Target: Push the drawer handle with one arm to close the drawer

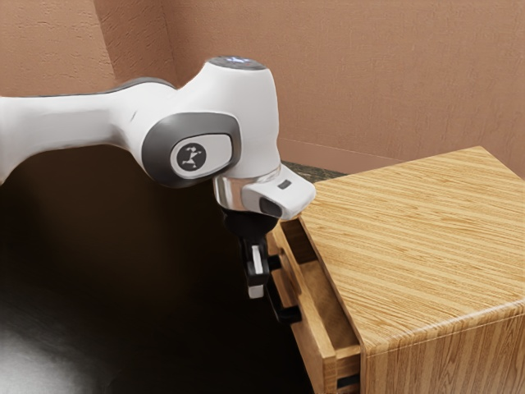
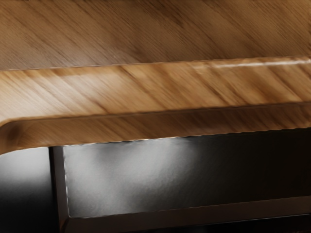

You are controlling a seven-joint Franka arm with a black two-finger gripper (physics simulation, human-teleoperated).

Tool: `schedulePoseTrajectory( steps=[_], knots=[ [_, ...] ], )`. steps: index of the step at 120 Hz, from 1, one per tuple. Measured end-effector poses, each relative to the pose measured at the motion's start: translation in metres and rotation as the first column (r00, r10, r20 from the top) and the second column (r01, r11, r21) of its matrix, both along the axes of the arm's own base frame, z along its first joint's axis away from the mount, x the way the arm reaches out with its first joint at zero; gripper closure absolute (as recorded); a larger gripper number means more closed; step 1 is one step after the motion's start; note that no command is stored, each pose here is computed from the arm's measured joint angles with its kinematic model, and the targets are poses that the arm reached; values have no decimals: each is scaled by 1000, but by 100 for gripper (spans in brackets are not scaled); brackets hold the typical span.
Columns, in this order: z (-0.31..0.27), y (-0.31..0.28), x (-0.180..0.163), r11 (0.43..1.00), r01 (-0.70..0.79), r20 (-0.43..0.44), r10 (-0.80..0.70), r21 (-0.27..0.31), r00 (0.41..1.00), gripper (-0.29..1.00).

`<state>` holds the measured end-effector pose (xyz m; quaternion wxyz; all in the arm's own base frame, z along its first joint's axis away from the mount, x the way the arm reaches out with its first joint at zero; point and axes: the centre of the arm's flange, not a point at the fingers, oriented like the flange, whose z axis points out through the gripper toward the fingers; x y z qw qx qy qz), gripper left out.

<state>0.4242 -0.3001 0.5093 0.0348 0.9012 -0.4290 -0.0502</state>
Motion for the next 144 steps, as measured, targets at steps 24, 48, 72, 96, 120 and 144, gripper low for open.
schedulePoseTrajectory(
  steps=[24, 48, 72, 96, 120, 144],
  knots=[
    [8, -18, 11, 999, 16, 18, -16, -32, 1000, 79],
    [8, -29, 13, 999, 28, 20, -27, -44, 999, 79],
    [39, 27, -21, 997, -71, 60, 71, -6, 996, 79],
    [153, 152, 31, 952, -306, 165, 300, 15, 940, 70],
    [165, 233, 95, 884, -463, 148, 451, 57, 880, 32],
    [157, 251, 102, 842, -534, 135, 521, 81, 843, 13]
  ],
)
